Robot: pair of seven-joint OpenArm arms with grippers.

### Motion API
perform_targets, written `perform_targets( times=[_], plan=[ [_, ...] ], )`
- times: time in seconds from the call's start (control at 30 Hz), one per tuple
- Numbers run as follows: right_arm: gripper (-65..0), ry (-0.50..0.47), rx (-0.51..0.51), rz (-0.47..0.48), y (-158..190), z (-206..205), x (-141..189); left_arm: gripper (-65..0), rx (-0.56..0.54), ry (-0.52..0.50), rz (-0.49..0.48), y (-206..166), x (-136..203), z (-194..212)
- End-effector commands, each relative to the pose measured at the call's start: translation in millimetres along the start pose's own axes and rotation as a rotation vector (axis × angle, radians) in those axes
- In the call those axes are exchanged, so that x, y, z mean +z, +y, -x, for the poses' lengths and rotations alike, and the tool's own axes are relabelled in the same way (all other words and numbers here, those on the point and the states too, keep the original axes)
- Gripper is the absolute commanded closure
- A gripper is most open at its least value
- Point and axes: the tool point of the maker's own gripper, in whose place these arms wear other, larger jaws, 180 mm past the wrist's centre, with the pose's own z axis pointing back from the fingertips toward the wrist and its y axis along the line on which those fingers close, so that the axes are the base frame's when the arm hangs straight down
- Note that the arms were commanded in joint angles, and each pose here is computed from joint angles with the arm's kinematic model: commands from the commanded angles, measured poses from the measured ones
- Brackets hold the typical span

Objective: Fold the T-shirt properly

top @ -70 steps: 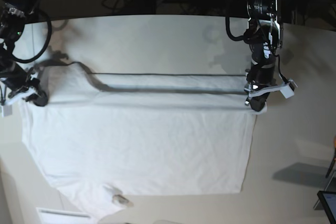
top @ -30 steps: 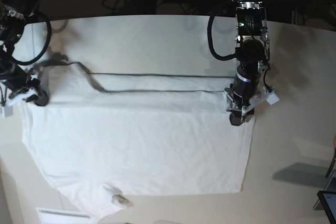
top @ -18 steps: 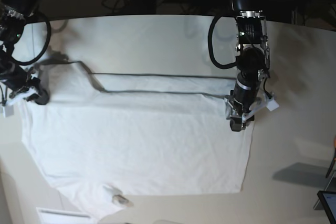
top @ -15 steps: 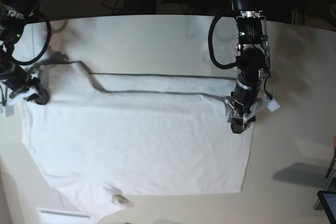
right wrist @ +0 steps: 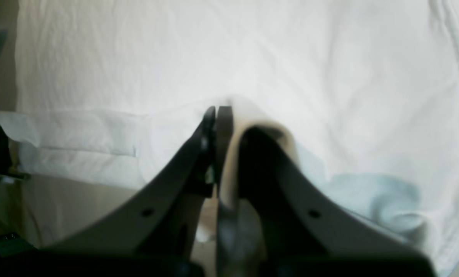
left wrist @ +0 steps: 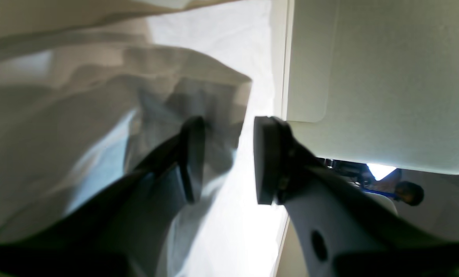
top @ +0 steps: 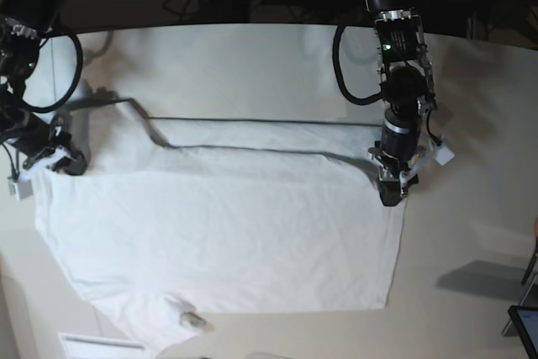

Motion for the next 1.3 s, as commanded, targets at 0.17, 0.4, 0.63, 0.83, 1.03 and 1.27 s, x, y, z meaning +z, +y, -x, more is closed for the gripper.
perform_targets(
  times=[0.17, 0.4, 0.63, 0.83, 1.03, 1.27],
  plan=[
    [-0.3, -0.061, 0.023, -0.021, 6.6, -23.8, 5.1, -21.8, -0.014, -0.013, 0.069, -17.0, -10.0, -9.0],
    [-0.9, -0.063, 0.015, -0.020, 5.1, -25.4, 4.5, -21.8, -0.016, -0.016, 0.124, -35.7, -16.5, -10.2],
    [-17.1, -0.018, -0.046, -0.021, -6.4, -15.9, -5.2, -21.7, -0.016, -0.017, 0.126, -36.8, -17.5, -10.9],
    [-27.6, -0.018, -0.042, -0.037, -0.7, -22.9, -7.1, -21.7, -0.018, -0.016, 0.120, -34.1, -16.9, -11.1],
    [-24.7, 0.035, -0.073, -0.114, 18.3, -19.6, -9.4, -21.7, -0.018, -0.016, 0.120, -34.1, -16.9, -11.1],
    [-23.1, 0.078, -0.273, -0.072, -1.9, 2.9, -6.4, -21.7, -0.018, -0.015, 0.120, -34.2, -16.9, -10.5]
  ],
)
